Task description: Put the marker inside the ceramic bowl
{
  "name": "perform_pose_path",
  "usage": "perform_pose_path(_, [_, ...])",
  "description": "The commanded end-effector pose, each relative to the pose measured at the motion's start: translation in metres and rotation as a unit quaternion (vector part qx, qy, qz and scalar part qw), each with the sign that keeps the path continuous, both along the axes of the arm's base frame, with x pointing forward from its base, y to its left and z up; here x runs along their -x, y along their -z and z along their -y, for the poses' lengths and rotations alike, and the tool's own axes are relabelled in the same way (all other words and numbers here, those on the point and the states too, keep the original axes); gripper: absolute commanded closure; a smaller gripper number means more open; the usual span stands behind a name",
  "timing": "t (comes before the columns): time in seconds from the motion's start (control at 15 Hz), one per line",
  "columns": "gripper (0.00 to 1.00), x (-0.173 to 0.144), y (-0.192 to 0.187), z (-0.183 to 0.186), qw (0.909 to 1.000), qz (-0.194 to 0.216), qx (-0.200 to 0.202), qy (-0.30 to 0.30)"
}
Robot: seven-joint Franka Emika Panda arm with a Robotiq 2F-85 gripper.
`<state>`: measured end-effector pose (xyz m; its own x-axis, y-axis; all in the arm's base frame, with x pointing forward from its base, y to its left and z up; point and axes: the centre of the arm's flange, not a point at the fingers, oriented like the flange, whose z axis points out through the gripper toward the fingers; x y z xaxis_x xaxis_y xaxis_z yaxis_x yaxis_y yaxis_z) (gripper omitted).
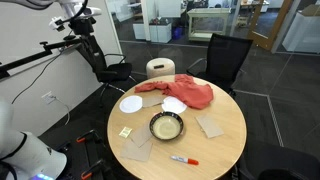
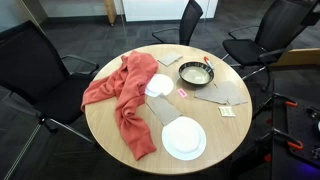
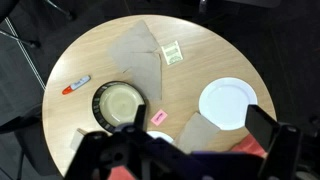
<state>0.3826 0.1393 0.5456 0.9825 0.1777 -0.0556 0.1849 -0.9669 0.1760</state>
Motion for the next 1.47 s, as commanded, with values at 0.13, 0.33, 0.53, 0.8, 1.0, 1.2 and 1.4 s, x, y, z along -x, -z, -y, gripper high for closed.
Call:
perform_pose_path(0.13, [0.0, 0.0, 0.0, 0.0, 1.0, 0.0, 0.0, 0.0])
perform_pose_path(0.33, [0.0, 0.0, 0.0, 0.0, 1.0, 0.0, 0.0, 0.0])
perform_pose_path(0.53, [0.0, 0.0, 0.0, 0.0, 1.0, 0.0, 0.0, 0.0])
perform_pose_path(0.8, [0.0, -0.005, 0.002, 0.022, 0.9996, -0.004, -0.001, 0.028])
perform_pose_path(1.0, [0.0, -0.018, 0.011, 0.064, 0.9971, -0.013, -0.012, 0.074])
perform_pose_path(1.2, [0.0, -0.034, 0.023, 0.11, 0.9909, -0.017, -0.026, 0.131])
perform_pose_path(1.4, [0.0, -0.05, 0.04, 0.153, 0.9793, 0.002, -0.028, 0.2])
